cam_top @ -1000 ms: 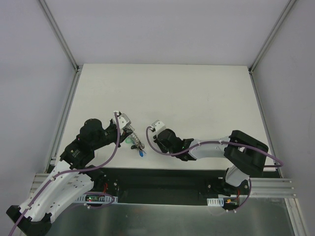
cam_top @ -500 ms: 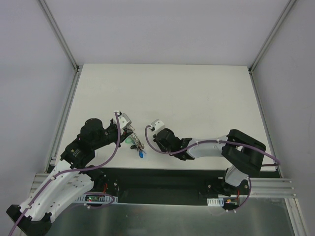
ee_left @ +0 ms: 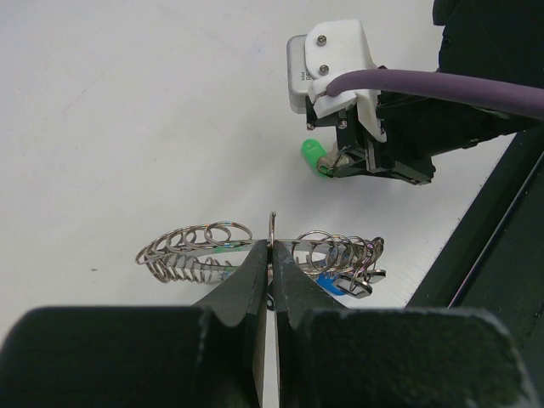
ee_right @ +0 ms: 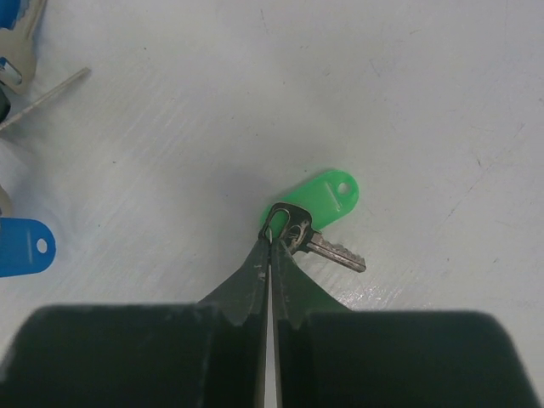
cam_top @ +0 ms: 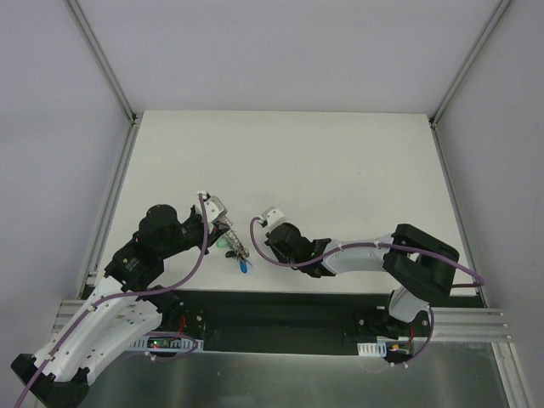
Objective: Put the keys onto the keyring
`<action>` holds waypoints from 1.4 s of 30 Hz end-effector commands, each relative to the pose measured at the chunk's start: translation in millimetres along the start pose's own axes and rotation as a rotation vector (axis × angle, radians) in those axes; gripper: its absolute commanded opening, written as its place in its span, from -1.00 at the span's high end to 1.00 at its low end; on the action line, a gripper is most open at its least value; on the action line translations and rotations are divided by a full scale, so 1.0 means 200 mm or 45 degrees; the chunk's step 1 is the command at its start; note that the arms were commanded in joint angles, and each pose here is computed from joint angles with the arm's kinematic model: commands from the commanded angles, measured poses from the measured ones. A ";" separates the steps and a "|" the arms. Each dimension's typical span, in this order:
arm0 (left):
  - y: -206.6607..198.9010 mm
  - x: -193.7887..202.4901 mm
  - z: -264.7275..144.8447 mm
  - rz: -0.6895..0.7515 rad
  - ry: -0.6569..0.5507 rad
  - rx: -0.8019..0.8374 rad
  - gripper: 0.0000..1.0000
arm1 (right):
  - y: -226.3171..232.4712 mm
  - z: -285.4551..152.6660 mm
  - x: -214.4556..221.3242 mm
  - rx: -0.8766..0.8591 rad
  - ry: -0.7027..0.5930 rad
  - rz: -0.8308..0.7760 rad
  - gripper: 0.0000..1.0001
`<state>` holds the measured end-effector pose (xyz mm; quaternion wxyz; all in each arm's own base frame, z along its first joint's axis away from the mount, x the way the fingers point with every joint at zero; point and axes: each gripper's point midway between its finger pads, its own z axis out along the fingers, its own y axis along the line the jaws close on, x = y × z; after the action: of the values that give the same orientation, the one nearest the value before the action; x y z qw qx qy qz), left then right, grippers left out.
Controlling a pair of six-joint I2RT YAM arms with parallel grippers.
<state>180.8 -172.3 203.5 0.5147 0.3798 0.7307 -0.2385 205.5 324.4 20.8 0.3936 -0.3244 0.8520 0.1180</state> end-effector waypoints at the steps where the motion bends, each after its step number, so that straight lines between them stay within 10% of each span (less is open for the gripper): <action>1: 0.04 -0.09 0.00 0.038 -0.090 -0.037 1.00 | 0.00 -0.03 -0.07 0.014 -0.034 0.021 0.97; 19: -0.05 -0.17 0.02 0.121 -0.125 0.129 1.00 | -0.20 -0.52 -0.55 0.065 -0.275 -0.485 0.98; 23: -0.03 -0.25 0.04 0.124 -0.131 0.135 1.00 | -0.17 -0.63 -0.48 -0.194 -0.013 -0.723 0.98; 26: -0.02 -0.32 0.05 0.117 -0.133 0.137 1.00 | -0.35 -0.64 -0.51 0.042 0.116 -0.689 0.98; 30: -0.01 -0.38 0.07 0.126 -0.142 0.155 1.00 | -0.09 -0.69 -0.39 -0.540 0.038 -0.562 0.98; 33: -0.01 -0.34 0.09 0.121 -0.126 0.154 1.00 | -0.37 -0.60 -0.36 -0.167 0.199 -0.352 0.98; 35: -0.01 -0.33 0.10 0.131 -0.137 0.152 1.00 | -0.20 -0.67 -0.30 -0.509 0.219 -0.368 0.98; 38: -0.02 -0.27 0.11 0.119 -0.115 0.163 1.00 | -0.47 -0.58 -0.30 -0.076 0.202 -0.212 0.98; 40: -0.02 -0.25 0.11 0.120 -0.120 0.162 1.00 | -0.28 -0.60 -0.27 -0.456 0.172 -0.210 0.98; 42: -0.01 -0.23 0.11 0.125 -0.117 0.142 1.00 | -0.34 -0.54 -0.28 -0.317 0.153 -0.172 0.98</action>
<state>194.9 -202.1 219.8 0.4930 0.4266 0.7082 -0.2711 208.7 241.8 132.3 0.2838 -0.4674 0.8245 0.1455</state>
